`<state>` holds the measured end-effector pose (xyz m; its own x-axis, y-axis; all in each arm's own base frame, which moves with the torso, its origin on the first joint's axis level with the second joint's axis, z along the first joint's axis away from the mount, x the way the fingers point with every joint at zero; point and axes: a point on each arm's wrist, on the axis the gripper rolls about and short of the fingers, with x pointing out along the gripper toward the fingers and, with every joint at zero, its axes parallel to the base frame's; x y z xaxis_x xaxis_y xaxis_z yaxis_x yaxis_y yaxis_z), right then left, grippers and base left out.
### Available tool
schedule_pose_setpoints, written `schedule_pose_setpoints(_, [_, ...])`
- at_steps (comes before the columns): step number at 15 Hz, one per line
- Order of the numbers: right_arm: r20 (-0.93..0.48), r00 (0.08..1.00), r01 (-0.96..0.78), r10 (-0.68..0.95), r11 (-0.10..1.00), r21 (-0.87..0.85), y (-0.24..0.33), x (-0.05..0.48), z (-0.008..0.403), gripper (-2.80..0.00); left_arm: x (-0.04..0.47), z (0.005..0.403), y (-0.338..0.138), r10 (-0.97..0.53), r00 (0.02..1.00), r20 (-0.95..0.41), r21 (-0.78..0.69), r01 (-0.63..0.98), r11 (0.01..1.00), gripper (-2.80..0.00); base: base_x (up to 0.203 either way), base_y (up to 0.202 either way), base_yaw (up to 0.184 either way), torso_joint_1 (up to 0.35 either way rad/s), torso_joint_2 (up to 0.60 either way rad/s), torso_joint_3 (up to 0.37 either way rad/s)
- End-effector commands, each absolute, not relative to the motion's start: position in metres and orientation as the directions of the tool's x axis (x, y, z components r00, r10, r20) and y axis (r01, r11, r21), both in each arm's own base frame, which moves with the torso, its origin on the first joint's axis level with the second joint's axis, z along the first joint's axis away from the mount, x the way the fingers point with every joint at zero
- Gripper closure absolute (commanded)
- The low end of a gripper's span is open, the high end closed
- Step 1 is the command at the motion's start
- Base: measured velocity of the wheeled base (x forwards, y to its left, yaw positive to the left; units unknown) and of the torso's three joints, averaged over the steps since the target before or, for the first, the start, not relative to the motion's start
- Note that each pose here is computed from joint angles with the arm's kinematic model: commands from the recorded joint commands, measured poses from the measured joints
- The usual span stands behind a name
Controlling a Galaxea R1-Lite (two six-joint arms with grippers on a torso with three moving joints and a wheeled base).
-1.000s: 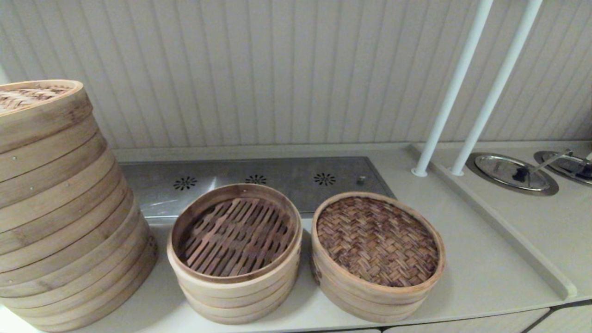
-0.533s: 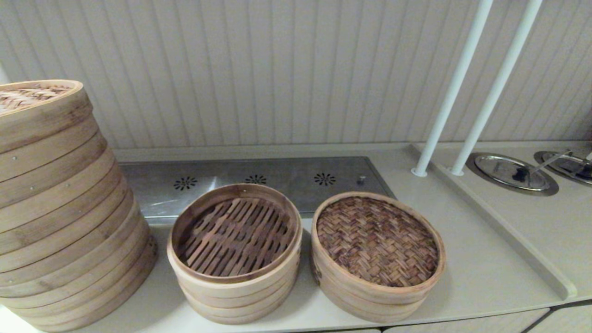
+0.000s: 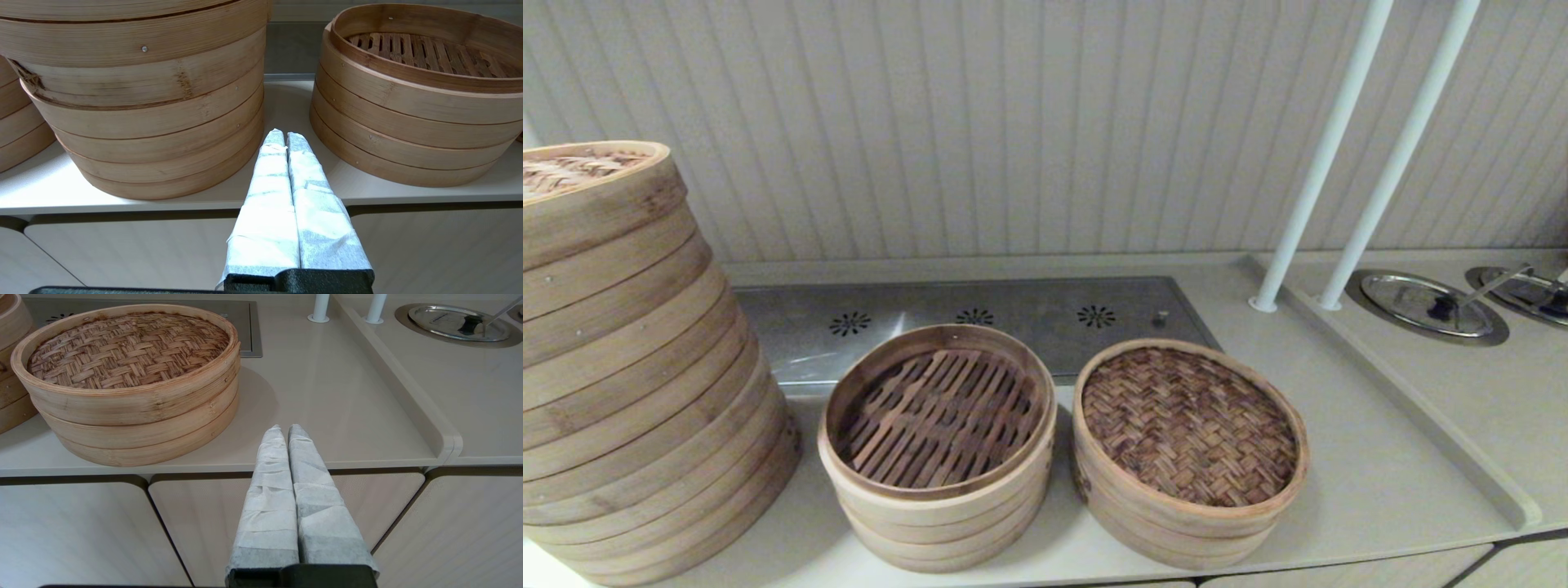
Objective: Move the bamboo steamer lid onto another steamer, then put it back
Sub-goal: Pick up the steamer
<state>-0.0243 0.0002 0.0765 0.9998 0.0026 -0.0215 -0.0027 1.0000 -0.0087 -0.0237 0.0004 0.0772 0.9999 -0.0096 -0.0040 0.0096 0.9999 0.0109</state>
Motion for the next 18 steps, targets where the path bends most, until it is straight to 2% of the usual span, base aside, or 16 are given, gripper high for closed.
schedule_pose_setpoints(1, [-0.023, 1.000, -0.002, 0.002, 1.000, -0.019, 0.000, -0.025, 0.078, 0.00, -0.024, 0.077, 0.000, -0.009, 1.000, -0.006, 0.011, 0.009, 1.000, 0.00, 0.000, 0.000, 0.000, 0.000, 0.00, 0.000])
schedule_pose_setpoints(4, [0.001, 1.000, -0.013, 0.013, 0.998, -0.058, 0.000, -0.034, 0.109, 0.00, -0.024, 0.077, 0.000, -0.009, 1.000, -0.006, 0.011, 0.009, 1.000, 0.00, 0.000, 0.000, 0.000, 0.000, 0.00, 0.000])
schedule_pose_setpoints(8, [-0.104, 0.993, -0.070, 0.064, 0.996, -0.052, 0.001, -0.012, 0.177, 0.00, -0.024, 0.077, 0.000, -0.009, 1.000, -0.005, 0.011, 0.009, 1.000, 0.00, 0.000, 0.000, 0.000, 0.000, 0.00, 0.000])
schedule_pose_setpoints(11, [-0.208, 0.960, -0.189, 0.185, 0.982, 0.001, 0.004, 0.036, 0.214, 0.00, -0.024, 0.077, 0.000, -0.009, 1.000, -0.006, 0.011, 0.009, 1.000, 0.00, 0.000, 0.000, 0.000, 0.000, 0.00, 0.000])
schedule_pose_setpoints(14, [-0.303, 0.897, -0.317, 0.321, 0.946, 0.065, 0.011, 0.103, 0.232, 0.00, -0.024, 0.077, 0.000, -0.009, 1.000, -0.006, 0.011, 0.009, 1.000, 0.00, 0.000, 0.000, 0.000, 0.000, 0.00, 0.000])
schedule_pose_setpoints(18, [-0.331, 0.854, -0.411, 0.403, 0.910, 0.047, 0.038, 0.180, 0.248, 0.00, -0.024, 0.077, 0.000, -0.009, 1.000, -0.005, 0.011, 0.009, 1.000, 0.00, 0.000, 0.000, 0.000, 0.000, 0.00, 0.000])
